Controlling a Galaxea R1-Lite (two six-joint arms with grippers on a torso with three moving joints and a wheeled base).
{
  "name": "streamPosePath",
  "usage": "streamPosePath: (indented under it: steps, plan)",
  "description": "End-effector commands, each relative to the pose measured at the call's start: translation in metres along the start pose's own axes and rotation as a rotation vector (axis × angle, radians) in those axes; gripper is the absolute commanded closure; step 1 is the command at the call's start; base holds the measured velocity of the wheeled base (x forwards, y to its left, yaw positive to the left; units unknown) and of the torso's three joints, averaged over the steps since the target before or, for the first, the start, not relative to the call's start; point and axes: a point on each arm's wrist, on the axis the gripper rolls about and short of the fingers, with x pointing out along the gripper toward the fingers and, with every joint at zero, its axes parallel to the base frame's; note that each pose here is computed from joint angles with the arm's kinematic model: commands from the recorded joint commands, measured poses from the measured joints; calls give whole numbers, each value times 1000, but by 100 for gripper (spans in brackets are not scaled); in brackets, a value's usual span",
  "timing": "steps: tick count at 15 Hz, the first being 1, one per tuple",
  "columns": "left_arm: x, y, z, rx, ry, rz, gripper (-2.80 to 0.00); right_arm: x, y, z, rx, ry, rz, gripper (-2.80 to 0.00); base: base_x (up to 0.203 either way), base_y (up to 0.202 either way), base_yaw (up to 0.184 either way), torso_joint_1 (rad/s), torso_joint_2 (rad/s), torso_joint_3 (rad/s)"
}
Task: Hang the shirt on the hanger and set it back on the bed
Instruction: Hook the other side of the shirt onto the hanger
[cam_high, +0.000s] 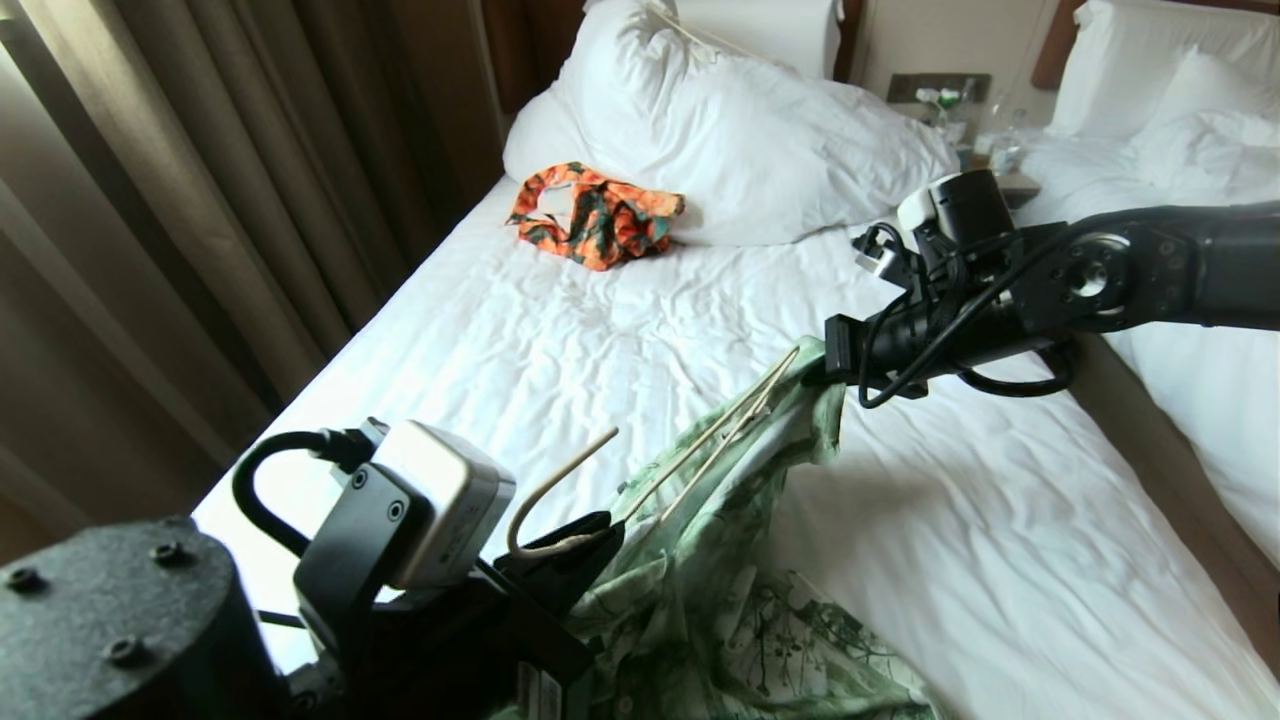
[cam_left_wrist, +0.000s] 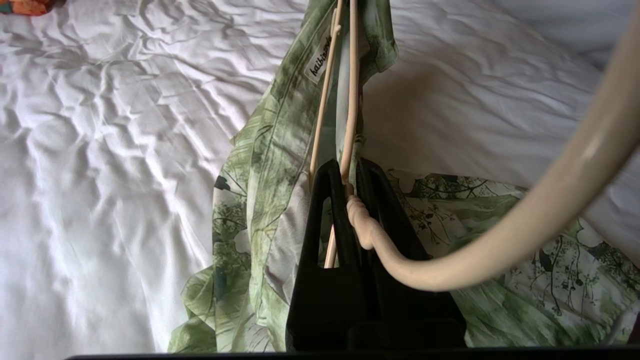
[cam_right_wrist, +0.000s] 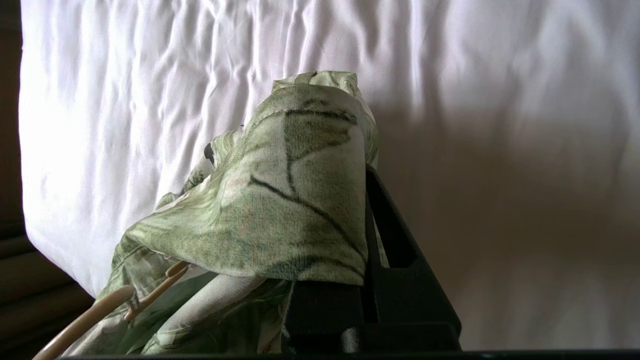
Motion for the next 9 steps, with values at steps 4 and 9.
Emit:
streamPosePath:
  steps: [4,9]
  plan:
    - [0,0,-2,3,6,-2,0,-1,0,2,3,-5,1,0,0,0,0,0,0,0]
    - [4,-5,-11,17,41,-14,0,-3,1,4,1,-13,6,0,0,0,0,0,0,0]
